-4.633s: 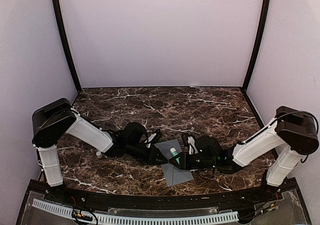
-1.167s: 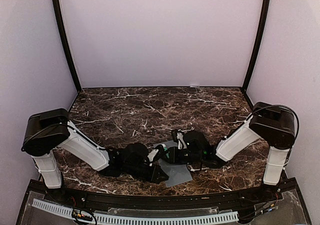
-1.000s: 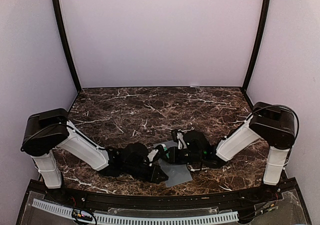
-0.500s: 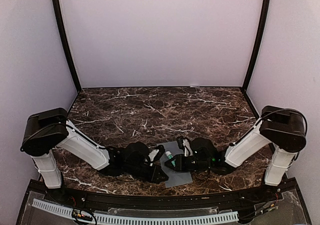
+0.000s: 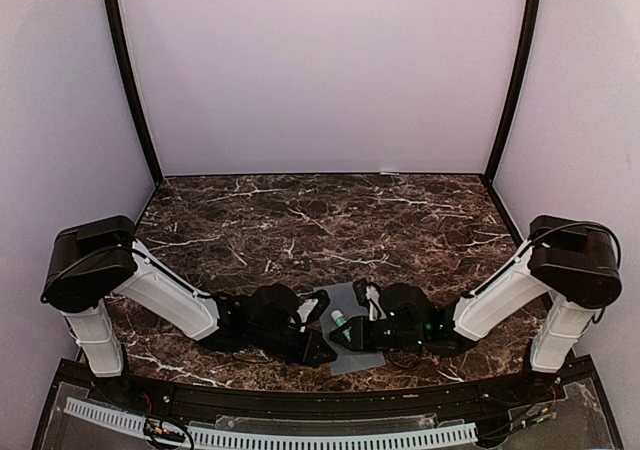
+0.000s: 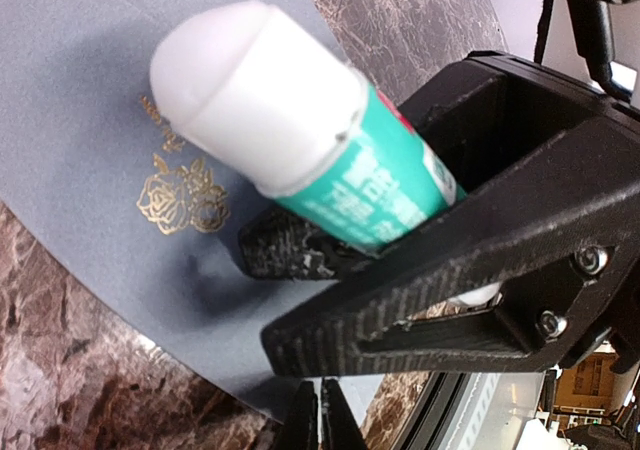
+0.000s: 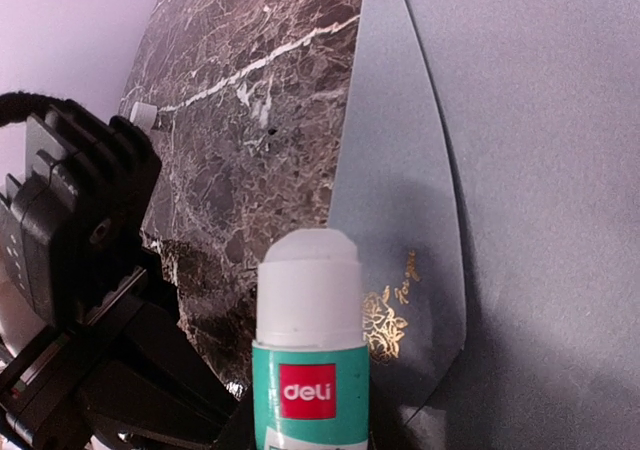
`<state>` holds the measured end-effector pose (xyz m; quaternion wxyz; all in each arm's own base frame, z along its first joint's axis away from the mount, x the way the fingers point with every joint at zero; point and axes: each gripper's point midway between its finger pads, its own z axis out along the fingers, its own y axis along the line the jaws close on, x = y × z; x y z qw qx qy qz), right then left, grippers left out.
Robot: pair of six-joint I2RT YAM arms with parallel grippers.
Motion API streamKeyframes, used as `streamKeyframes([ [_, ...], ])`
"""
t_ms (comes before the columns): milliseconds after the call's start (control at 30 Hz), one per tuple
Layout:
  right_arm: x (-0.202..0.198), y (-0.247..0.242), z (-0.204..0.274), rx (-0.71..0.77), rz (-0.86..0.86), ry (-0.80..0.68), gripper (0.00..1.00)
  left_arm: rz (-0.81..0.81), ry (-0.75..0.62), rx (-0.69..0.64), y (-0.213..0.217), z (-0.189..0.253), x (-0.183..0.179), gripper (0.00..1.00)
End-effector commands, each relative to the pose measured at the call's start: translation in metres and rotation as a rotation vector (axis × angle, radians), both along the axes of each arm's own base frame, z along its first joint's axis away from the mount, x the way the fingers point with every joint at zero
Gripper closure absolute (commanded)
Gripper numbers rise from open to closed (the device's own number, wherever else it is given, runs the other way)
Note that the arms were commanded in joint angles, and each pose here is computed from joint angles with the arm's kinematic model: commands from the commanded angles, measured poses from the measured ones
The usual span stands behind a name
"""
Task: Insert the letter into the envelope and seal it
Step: Seal the envelope flap on the envelope.
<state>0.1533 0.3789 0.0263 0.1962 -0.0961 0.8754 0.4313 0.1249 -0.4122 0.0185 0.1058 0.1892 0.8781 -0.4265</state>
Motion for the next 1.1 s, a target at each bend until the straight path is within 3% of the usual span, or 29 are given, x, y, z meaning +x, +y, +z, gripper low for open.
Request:
streamKeyframes([
  [0, 0.009, -0.009, -0.011, -0.094, -0.042, -0.003, 1.0, -0.003, 0.003, 0.05, 0.01, -0.005, -0.004, 0.96],
  [1067, 0.062, 0.002, -0.019, -0.077, -0.044, -0.008, 1.0, -0.005, 0.0, 0.064, 0.01, -0.004, -0.003, 0.96],
])
